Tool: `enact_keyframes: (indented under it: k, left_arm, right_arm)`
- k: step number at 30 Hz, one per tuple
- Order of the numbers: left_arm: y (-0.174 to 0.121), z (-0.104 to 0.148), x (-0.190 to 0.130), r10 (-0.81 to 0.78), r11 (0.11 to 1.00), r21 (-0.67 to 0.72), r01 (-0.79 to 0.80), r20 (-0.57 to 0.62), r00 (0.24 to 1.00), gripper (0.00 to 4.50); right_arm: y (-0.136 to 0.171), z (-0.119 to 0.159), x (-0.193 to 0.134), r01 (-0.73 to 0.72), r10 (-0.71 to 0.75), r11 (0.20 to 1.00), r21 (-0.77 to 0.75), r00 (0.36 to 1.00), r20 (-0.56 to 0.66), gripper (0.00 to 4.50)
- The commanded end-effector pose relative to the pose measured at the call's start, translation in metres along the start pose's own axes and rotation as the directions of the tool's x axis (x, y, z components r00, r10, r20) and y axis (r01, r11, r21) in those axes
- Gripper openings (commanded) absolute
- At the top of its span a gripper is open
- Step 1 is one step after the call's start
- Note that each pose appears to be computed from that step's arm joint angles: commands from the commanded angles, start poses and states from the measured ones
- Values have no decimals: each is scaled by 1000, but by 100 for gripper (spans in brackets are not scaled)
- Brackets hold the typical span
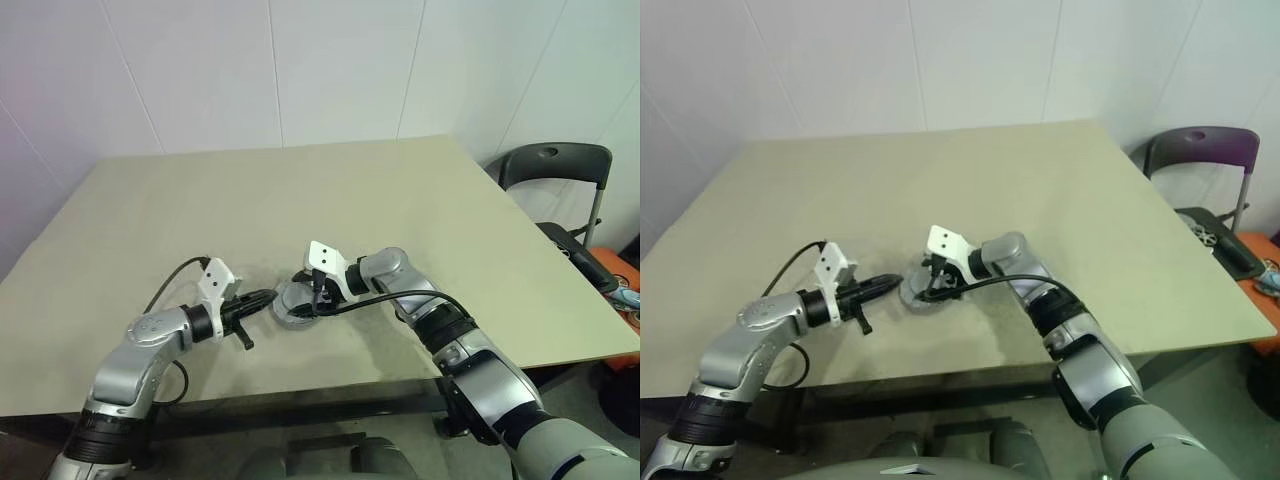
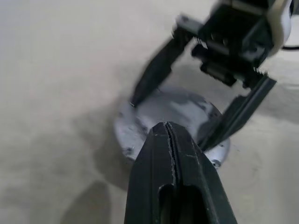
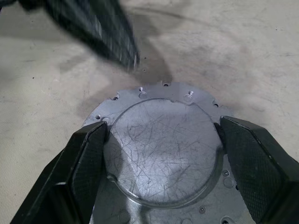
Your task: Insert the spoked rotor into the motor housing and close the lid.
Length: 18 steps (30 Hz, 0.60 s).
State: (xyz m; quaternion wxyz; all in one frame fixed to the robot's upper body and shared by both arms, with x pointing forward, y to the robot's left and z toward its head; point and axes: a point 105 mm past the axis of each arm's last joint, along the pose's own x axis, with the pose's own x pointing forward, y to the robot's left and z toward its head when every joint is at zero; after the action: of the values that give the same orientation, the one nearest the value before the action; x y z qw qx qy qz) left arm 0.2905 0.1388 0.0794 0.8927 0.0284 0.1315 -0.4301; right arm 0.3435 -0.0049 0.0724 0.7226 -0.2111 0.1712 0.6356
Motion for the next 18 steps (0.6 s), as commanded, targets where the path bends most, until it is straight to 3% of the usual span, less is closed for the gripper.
enact_keyframes:
  k: [1, 5, 18]
  left_arm:
    - [3, 3, 0, 7, 1000, 9, -7, -14, 1000, 0]
    - [3, -5, 0, 6, 1000, 19, -4, -69, 998, 0]
    - [5, -4, 1, 14, 1000, 19, -13, -82, 997, 0]
  right_arm:
    - [-4, -5, -4, 12, -12, 1000, -8, 999, -39, 351]
    - [-4, -5, -4, 13, -13, 1000, -8, 999, -42, 351]
    - [-3, -7, -5, 5, -4, 1000, 0, 999, -52, 351]
